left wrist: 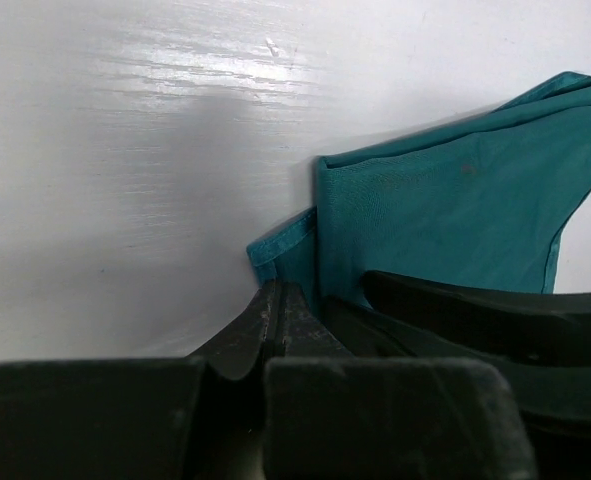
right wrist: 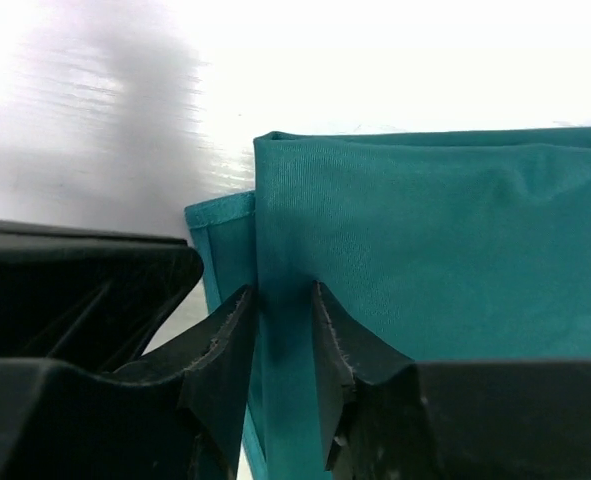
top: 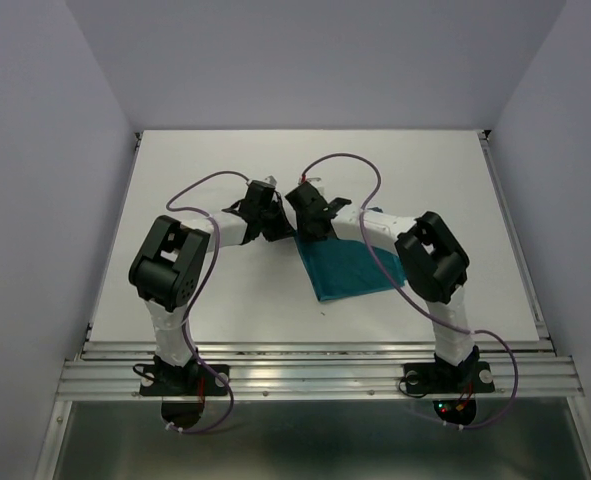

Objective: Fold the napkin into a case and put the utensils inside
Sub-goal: Turn over the upper triangle folded napkin at the center of the board.

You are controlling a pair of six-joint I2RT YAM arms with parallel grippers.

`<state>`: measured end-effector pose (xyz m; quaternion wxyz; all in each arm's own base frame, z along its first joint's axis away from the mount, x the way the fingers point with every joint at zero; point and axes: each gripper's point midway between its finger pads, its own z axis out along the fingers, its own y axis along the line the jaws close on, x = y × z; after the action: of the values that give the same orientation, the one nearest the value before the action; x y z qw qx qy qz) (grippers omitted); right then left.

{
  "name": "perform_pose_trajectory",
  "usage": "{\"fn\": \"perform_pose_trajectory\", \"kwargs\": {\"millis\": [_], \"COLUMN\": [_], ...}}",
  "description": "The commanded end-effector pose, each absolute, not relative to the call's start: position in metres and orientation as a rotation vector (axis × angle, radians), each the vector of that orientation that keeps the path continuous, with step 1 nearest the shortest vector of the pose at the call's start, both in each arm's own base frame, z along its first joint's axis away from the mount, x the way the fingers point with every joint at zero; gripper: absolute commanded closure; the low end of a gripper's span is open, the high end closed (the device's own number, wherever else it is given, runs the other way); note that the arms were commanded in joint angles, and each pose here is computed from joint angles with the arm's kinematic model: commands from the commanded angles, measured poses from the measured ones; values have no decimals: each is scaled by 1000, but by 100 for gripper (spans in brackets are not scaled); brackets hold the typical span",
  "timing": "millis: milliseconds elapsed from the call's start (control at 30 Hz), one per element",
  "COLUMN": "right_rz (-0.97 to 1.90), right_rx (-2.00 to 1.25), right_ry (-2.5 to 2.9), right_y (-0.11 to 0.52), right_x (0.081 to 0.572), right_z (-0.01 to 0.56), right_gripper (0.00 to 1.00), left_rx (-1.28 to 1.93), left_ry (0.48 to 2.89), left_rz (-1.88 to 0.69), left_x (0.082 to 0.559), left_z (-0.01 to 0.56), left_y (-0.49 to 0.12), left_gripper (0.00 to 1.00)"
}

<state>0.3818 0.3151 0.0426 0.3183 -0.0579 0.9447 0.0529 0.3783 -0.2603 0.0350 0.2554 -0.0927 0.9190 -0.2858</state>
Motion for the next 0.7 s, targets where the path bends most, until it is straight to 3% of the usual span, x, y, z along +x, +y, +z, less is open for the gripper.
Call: {"fn": "perform_pose_trajectory", "kwargs": {"millis": [0, 267, 667], "right_rz": [159, 150, 215], "right_rx": [-125, -107, -112], "right_ry": [2431, 2412, 2363], "right_y": [326, 323, 321], "right_x": [399, 400, 394], "right_z": [51, 56, 87], "right_gripper": [67, 90, 93], "left_rx": [-247, -263, -285], "left_ry": [2445, 2490, 2542], "left_rz": [-826, -805, -774], "left_x": [389, 387, 385], "left_z": [50, 27, 4], "left_y": [-267, -264, -259], "left_gripper": [100, 100, 100]}}
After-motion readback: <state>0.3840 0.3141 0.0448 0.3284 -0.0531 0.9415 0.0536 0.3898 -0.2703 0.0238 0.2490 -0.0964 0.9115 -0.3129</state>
